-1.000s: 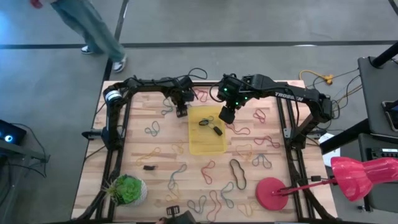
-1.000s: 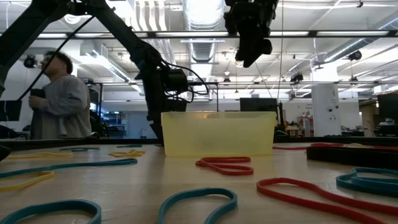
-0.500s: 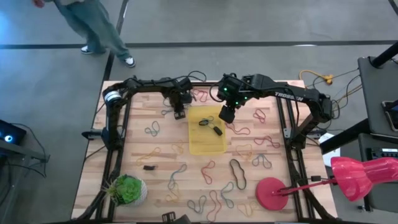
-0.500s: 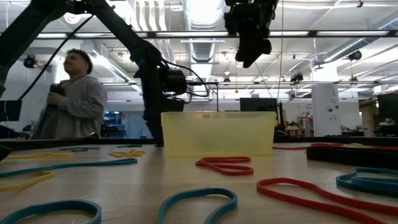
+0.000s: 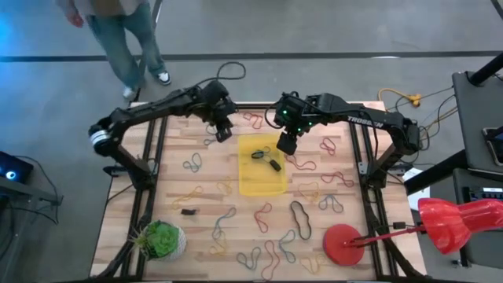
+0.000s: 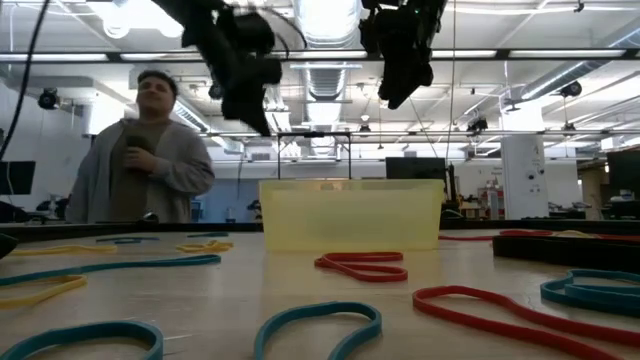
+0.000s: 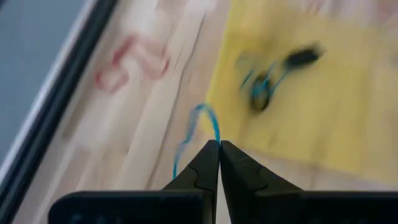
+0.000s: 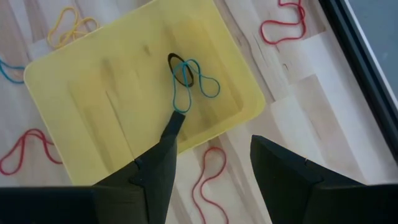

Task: Pick and place rubber bands into bin
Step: Put the blue rubber band into the yellow bin

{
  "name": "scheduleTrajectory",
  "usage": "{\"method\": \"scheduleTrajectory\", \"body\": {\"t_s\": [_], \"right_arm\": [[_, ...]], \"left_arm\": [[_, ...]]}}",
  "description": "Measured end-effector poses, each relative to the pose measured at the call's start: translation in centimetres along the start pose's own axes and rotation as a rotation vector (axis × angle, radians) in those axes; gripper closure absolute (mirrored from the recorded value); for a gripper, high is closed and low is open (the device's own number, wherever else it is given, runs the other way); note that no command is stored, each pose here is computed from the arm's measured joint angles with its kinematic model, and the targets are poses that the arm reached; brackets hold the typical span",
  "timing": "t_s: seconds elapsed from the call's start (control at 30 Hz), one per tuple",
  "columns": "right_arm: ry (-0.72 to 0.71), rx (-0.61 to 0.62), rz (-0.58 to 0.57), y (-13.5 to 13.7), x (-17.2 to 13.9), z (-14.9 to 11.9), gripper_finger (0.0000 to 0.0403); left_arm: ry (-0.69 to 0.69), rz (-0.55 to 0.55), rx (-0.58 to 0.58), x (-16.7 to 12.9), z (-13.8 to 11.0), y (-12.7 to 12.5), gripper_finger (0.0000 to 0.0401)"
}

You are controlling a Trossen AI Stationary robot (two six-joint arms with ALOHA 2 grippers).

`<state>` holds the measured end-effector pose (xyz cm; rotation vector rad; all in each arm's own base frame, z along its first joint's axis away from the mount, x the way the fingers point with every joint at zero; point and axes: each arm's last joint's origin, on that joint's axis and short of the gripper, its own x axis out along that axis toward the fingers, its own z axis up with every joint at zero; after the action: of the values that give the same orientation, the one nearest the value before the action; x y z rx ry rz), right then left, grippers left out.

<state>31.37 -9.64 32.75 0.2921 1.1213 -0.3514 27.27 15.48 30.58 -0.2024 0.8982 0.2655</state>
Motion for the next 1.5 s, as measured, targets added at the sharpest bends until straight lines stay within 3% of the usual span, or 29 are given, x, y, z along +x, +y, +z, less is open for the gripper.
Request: {"method": "scheduleTrajectory", "body": {"t_s": [0.23,0.4,0.7,1.0,1.3,1.37,1.5], "right_arm": [[0.050,0.006,-0.006,0.0,-0.7,-0.8,0.0211],[0.076,0.013,-0.003,0.6,-2.0,-1.8,0.0211],[0.043,0.080,-0.034,1.6,-5.3,-3.8,0.0211],[-0.022,0.134,-0.109,2.0,-7.9,-5.6,0.0211],[-0.017,0.113,-0.155,1.8,-7.7,-6.0,0.0211],[-0.002,0.099,-0.160,1.8,-7.3,-6.1,0.0211],[0.036,0.069,-0.171,1.7,-6.4,-6.5,0.0211]], "left_arm": [[-0.338,-0.153,0.007,-3.8,2.9,-3.7,0.0401],[-0.432,-0.215,0.028,-3.9,4.7,-5.5,0.0401],[-0.358,-0.341,0.065,0.8,7.1,-7.0,0.0401],[-0.277,-0.362,0.058,4.7,8.3,-7.4,0.0401],[-0.098,-0.303,0.036,7.8,5.9,-7.0,0.0401],[-0.031,-0.218,0.071,7.6,5.0,-6.8,0.0401],[0.106,0.095,0.153,5.6,3.6,-5.9,0.0401]]}}
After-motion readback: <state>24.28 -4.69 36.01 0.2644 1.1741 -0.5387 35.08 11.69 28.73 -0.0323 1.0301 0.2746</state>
